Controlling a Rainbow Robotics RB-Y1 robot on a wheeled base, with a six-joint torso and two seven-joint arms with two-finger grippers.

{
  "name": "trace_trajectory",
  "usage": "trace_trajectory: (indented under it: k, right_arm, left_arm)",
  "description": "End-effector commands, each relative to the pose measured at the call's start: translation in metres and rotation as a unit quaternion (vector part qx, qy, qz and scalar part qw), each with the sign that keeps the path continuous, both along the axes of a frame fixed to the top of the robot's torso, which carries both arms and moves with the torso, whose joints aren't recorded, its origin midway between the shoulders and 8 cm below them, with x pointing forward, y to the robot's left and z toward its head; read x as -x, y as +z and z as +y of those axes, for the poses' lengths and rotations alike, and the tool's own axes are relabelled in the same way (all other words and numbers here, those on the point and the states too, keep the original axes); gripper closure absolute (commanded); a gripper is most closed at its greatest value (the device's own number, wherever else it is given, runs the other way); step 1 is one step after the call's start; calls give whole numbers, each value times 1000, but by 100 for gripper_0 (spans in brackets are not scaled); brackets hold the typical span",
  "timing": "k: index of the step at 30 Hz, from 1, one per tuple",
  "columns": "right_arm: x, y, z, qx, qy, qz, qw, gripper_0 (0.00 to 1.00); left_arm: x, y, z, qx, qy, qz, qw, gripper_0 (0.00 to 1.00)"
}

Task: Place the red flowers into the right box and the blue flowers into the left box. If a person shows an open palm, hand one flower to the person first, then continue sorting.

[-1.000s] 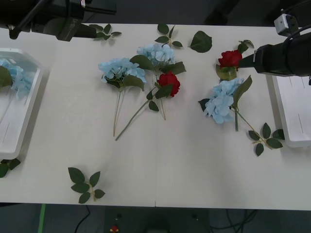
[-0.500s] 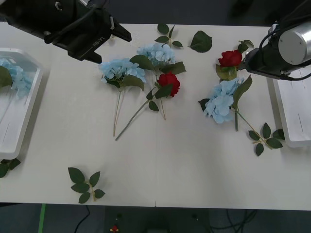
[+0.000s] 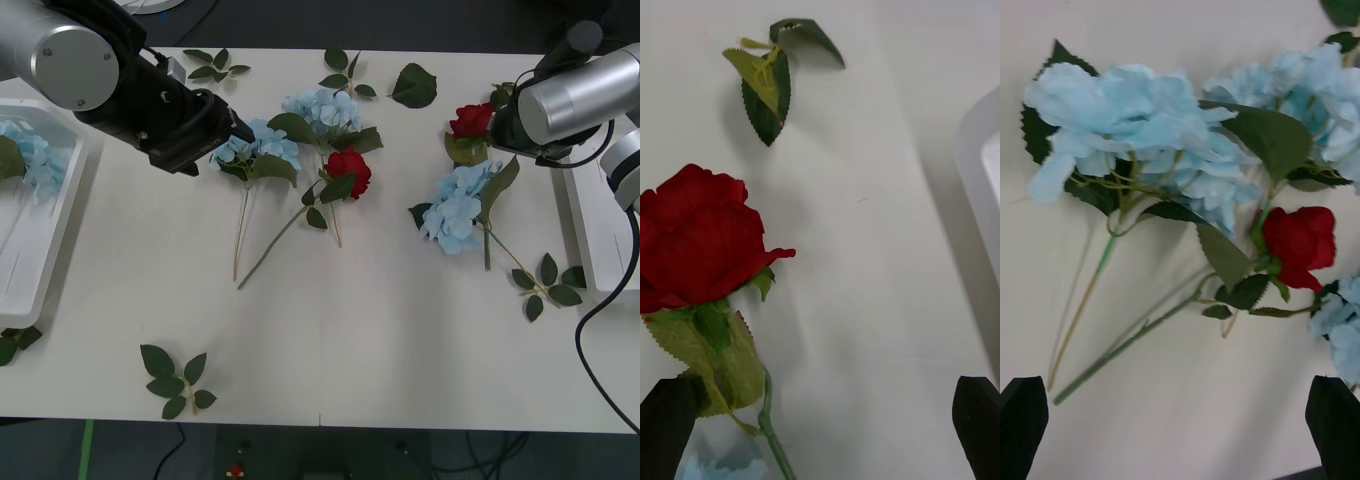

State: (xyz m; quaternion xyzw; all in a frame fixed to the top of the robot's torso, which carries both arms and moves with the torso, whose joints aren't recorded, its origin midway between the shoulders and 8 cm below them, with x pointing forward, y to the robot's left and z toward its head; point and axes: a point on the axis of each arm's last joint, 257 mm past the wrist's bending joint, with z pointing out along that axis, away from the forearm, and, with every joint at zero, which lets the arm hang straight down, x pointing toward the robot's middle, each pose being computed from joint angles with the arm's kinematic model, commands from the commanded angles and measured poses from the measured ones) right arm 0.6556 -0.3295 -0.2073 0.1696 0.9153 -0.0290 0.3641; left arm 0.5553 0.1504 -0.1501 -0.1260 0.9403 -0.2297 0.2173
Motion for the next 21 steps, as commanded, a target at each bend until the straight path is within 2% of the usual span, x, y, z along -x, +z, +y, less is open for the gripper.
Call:
trace_trajectory:
  k: [1, 8, 19, 20, 21]
  right_arm:
    - [-23, 8, 31, 10, 29, -20, 999, 0]
    - [-33, -29, 62, 48, 72, -24, 996, 0]
    - [-36, -45, 74, 70, 103, -37, 991, 0]
    - [-36, -46, 73, 71, 103, -36, 992, 5]
    - [-36, -46, 73, 70, 102, -36, 992, 43]
  left_arm:
    - [-29, 12, -8, -32, -9, -32, 999, 0]
    - [-48, -25, -9, -64, 0, -32, 997, 0]
    - [-50, -69, -1, -122, -4, -19, 992, 0]
    - [-49, -72, 0, -127, -6, -18, 992, 0]
    - [-47, -77, 0, -132, -9, -16, 991, 0]
